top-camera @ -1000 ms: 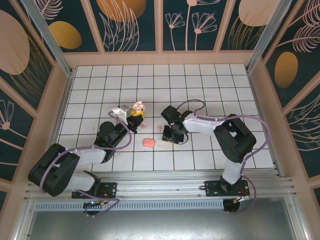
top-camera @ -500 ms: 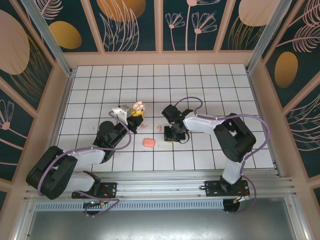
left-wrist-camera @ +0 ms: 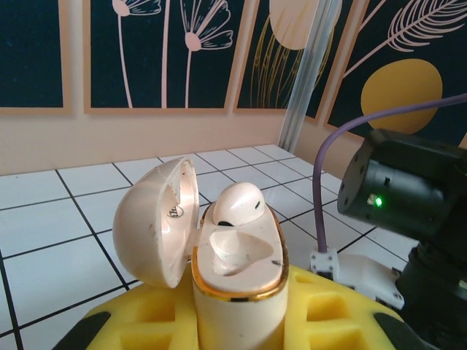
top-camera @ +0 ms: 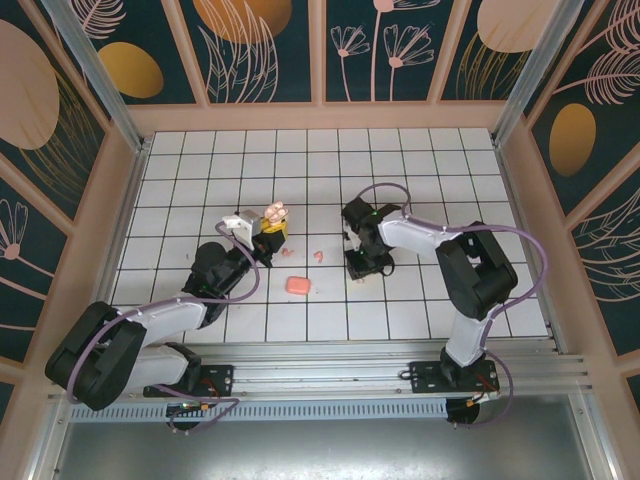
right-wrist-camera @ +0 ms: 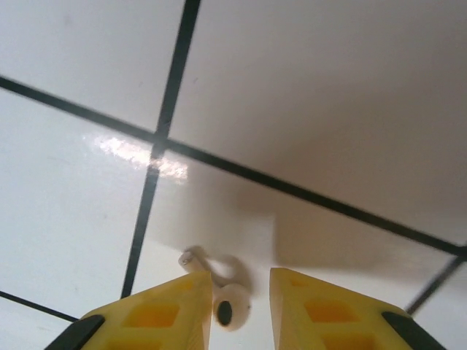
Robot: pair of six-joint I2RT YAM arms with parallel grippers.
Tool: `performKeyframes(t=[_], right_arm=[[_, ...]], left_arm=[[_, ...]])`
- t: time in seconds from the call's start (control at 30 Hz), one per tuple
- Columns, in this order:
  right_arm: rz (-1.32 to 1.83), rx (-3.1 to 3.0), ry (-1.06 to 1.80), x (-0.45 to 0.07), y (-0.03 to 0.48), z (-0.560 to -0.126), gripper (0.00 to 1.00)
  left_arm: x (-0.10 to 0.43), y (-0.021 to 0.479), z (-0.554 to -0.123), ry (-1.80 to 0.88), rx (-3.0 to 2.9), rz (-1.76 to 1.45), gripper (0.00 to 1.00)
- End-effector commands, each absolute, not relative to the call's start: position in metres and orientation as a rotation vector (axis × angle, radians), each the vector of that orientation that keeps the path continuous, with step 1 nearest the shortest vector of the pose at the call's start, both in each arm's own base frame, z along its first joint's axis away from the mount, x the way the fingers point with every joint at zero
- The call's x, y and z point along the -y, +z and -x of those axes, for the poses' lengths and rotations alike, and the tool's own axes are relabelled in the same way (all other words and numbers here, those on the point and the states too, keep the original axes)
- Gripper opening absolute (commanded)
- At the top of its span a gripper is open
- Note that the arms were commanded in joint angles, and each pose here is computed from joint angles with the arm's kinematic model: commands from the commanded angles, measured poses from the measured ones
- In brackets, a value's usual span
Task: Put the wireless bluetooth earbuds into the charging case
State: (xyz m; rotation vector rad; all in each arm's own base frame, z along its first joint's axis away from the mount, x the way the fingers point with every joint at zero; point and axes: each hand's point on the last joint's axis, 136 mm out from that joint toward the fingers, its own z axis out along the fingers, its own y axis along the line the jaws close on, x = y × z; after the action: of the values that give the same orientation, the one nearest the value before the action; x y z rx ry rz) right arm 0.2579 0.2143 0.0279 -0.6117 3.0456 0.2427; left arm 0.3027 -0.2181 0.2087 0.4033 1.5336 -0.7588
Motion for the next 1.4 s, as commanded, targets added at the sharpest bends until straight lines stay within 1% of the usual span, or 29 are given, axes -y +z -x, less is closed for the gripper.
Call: performKeyframes(t=[0.0,0.07,0.13,0.27,0.4,0.47,0.57,0.7,0.8,0.93,1.07,1.17,1.37], right_arm=[[0.554,-3.019,0.301,-0.215,0.055,-0.267,0.32],[0.403,-3.020,0.327,-0.212,0.068,-0.268,0.37],[0.253,-3.029,0.357,-0.210,0.077,-0.265,0.38],[-0.063,-3.078,0.406,-0.205,0.079,-0.245,0.39],[-0.209,-3.087,0.506,-0.213,0.070,-0.228,0.40],[-0.238,-3.078,0.509,-0.213,0.063,-0.229,0.41],[-0.260,-3.083,0.438,-0.208,0.053,-0.236,0.45],[-0.257,-3.088,0.401,-0.208,0.040,-0.244,0.45],[-0.221,-3.068,0.391,-0.215,0.041,-0.254,0.45],[-0.165,-3.022,0.435,-0.229,0.051,-0.271,0.44],[-0.130,-3.022,0.448,-0.237,0.048,-0.278,0.38],[-0.103,-3.045,0.456,-0.242,0.041,-0.279,0.36],[-0.060,-3.088,0.476,-0.253,0.030,-0.273,0.36]], left_arm=[[0.217,0.226,-0.305,-0.741,-1.481,-0.417,0.05],[0.218,0.227,-0.305,-0.738,-1.479,-0.421,0.05],[0.218,0.226,-0.304,-0.737,-1.479,-0.424,0.05],[0.219,0.228,-0.304,-0.739,-1.475,-0.431,0.05],[0.220,0.228,-0.305,-0.742,-1.474,-0.435,0.05],[0.222,0.227,-0.305,-0.747,-1.475,-0.441,0.05],[0.223,0.227,-0.306,-0.754,-1.475,-0.446,0.05],[0.222,0.228,-0.306,-0.745,-1.474,-0.440,0.05],[0.221,0.229,-0.307,-0.739,-1.471,-0.438,0.05],[0.221,0.229,-0.307,-0.740,-1.472,-0.438,0.05],[0.221,0.229,-0.307,-0.738,-1.472,-0.438,0.05],[0.221,0.230,-0.307,-0.734,-1.470,-0.440,0.05],[0.221,0.232,-0.308,-0.728,-1.469,-0.440,0.05]])
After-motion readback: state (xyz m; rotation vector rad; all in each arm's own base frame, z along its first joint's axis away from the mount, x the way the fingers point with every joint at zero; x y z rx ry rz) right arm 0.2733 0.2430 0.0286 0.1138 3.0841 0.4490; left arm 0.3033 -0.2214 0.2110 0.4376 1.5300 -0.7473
